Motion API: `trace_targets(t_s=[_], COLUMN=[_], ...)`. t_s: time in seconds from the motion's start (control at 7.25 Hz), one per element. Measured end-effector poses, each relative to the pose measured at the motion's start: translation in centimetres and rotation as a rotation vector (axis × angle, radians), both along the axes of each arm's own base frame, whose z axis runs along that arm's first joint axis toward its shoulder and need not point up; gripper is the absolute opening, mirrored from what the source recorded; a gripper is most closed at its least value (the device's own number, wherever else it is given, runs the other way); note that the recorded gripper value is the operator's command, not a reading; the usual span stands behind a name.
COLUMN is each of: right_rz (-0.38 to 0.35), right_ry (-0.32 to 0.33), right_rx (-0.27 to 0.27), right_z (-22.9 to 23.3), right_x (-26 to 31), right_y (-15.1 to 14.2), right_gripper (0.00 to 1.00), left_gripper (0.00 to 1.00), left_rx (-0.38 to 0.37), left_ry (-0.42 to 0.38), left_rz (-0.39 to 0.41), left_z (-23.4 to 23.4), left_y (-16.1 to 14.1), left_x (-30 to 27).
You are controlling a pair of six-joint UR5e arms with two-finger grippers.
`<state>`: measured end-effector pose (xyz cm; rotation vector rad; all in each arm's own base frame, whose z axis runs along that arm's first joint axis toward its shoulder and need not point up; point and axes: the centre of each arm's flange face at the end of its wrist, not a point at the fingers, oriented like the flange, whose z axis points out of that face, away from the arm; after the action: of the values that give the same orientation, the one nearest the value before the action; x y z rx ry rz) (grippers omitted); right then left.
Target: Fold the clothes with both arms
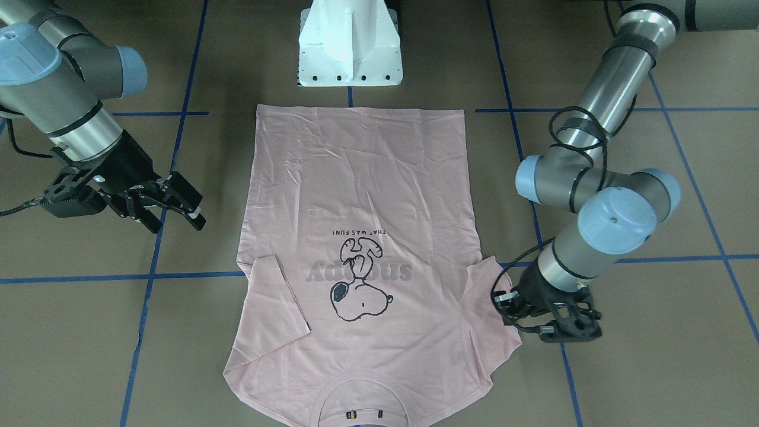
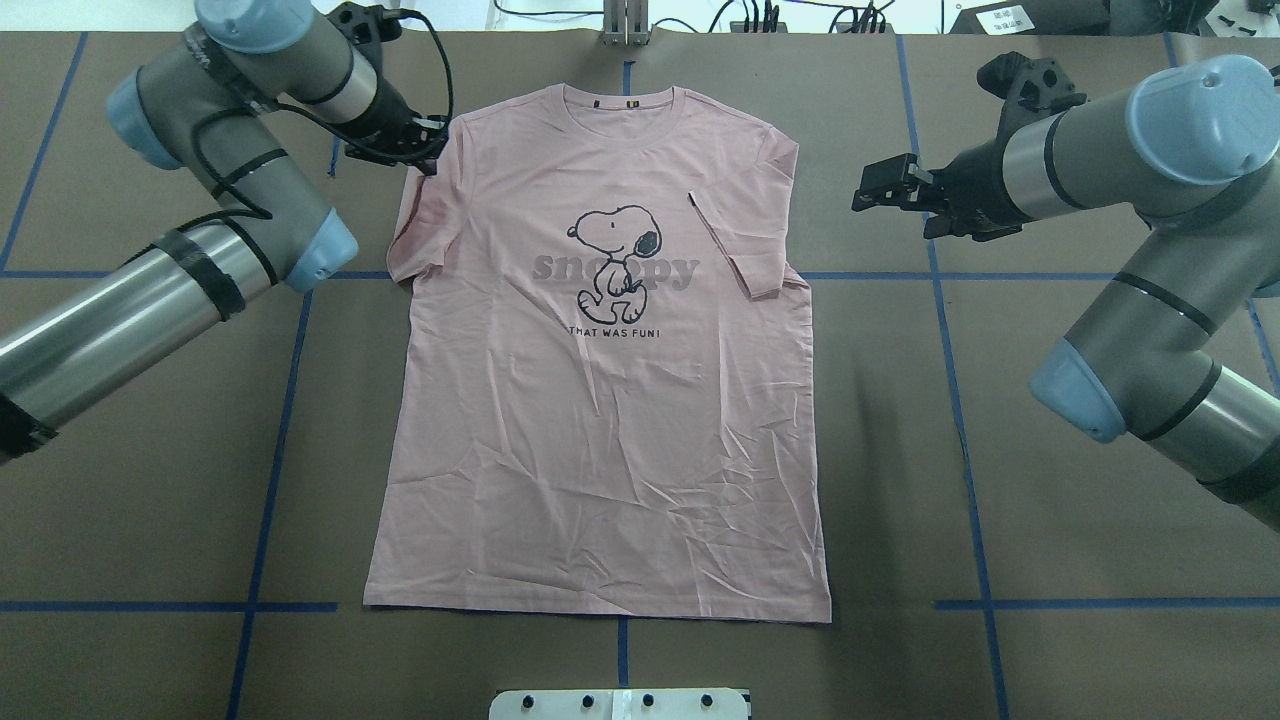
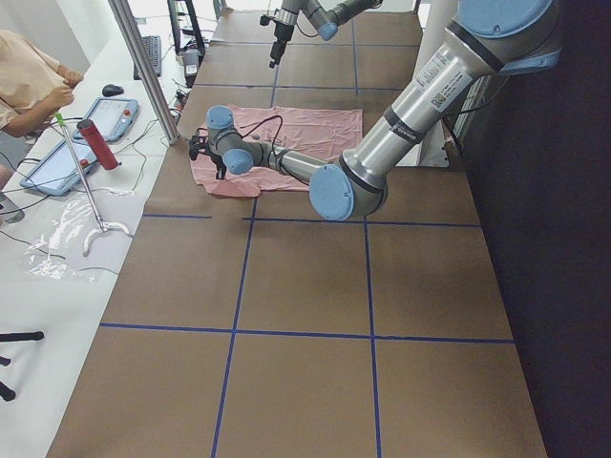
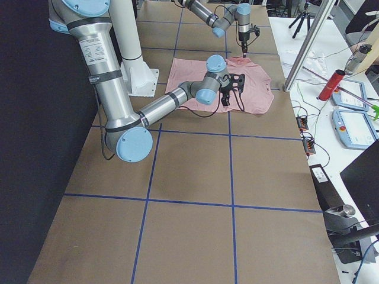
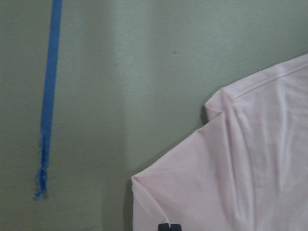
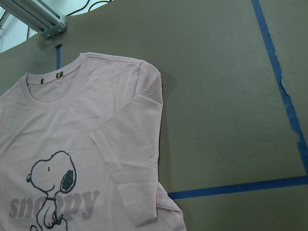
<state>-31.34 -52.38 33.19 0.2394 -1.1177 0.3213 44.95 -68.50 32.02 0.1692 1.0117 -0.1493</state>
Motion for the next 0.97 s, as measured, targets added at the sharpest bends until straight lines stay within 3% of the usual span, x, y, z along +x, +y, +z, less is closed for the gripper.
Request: trace_targets(t_s=[0.28,0.55,0.69,0.83,0.97], right_rz=[-0.001,-0.004,-0.004,-0.005,-0.006], right_ry=[0.001,0.002,0.002,0.003,0.003], right_rx=[0.0,-0.001,0.0,-0.001,-0.002], right_z=[0.0,0.0,0.0,0.1,0.0], right_x=[-0.2,-0.5,-0.6,-0.7,-0.8], right_y=[0.0,0.1,0.2,0.3,0.3], right_gripper=[1.0,1.0,1.0,1.0,1.0], left_gripper=[0.0,0.0,0.37,0.86,0.87], left_rx=[-0.022,0.01,0.028,0.037,0.047], left_ry=[0.009,-0.001,0.001,0.004,0.011], left_rz=[-0.034,-0.083,-0.103,-0.115,-0.119], left_z=[-2.7,-2.2,-1.7,-1.7,-1.9], left_y=[1.2,0.1,-0.3,-0.5,-0.3], left_x=[4.5,6.3,6.4,6.5,6.4])
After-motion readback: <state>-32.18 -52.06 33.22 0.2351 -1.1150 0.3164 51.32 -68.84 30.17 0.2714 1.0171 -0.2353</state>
